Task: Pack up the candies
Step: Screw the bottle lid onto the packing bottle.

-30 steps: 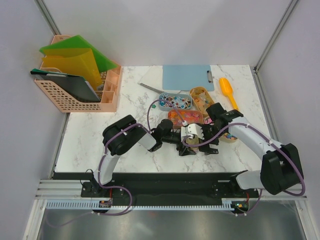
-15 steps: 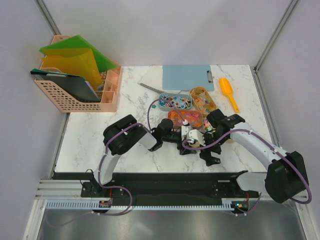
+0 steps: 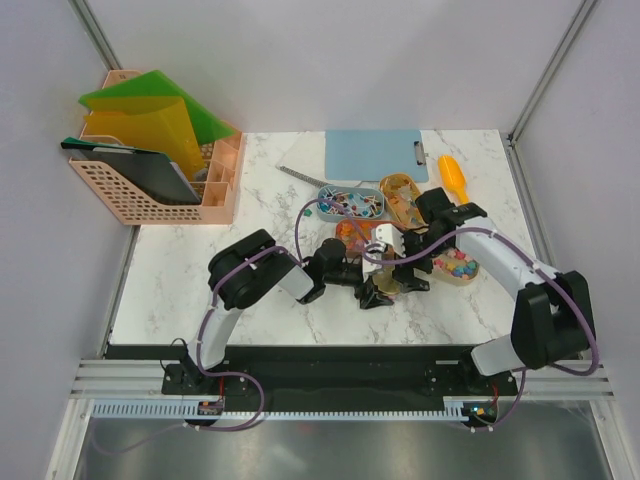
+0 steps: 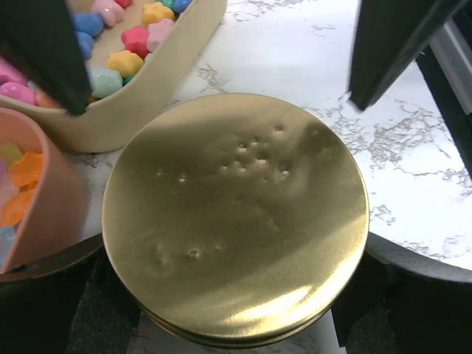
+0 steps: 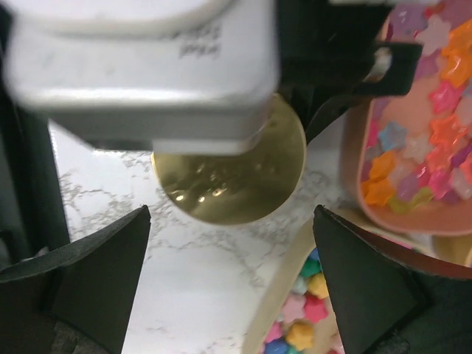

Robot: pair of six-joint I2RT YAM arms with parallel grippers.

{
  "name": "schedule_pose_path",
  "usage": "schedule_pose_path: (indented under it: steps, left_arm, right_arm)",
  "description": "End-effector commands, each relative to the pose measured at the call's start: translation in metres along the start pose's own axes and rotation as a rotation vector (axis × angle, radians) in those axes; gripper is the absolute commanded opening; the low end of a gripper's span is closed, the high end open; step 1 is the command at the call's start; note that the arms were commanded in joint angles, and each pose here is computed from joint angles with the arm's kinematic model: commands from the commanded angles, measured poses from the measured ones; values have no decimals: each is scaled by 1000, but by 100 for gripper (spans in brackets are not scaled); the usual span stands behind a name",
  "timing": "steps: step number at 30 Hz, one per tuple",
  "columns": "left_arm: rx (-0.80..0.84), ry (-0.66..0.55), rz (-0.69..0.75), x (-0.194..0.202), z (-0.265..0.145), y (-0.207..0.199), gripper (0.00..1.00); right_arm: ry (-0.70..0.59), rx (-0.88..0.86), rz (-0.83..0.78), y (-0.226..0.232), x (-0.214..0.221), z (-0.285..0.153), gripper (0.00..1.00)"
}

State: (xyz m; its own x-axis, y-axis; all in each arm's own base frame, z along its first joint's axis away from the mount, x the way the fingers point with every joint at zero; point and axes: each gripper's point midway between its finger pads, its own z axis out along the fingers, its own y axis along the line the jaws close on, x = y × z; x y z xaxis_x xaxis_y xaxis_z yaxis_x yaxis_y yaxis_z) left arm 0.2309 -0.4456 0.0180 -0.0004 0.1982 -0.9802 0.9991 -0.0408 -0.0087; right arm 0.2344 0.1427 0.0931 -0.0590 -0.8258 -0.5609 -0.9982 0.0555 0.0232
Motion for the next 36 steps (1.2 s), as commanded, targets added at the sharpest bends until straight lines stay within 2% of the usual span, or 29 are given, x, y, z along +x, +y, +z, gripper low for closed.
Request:
schedule_pose_path:
  steps: [1, 8, 17, 25, 31, 35, 36]
  left_arm:
    - [-87, 295, -206, 106, -30, -11, 2]
    - [-100, 304, -203, 109, -31, -9, 2]
    - [-98, 301, -208, 110, -29, -8, 2]
    - [-101, 305, -216, 110, -30, -7, 2]
    - [-100, 307, -218, 111, -30, -8, 2]
    - [-101, 306, -218, 110, -30, -7, 2]
    - [-102, 306, -218, 110, -30, -7, 2]
  right_arm:
    - [-89, 5, -154, -27, -25, 3, 98]
    - [-46, -136, -235, -18, -17, 8, 98]
    - [-37, -203, -260, 3, -12, 16, 98]
    - [-49, -117, -258, -8, -21, 28, 98]
    - [-27, -121, -253, -7, -15, 32, 98]
    - [-20, -121, -213, -5, -13, 32, 89]
    - [-20, -120, -206, -5, -13, 32, 84]
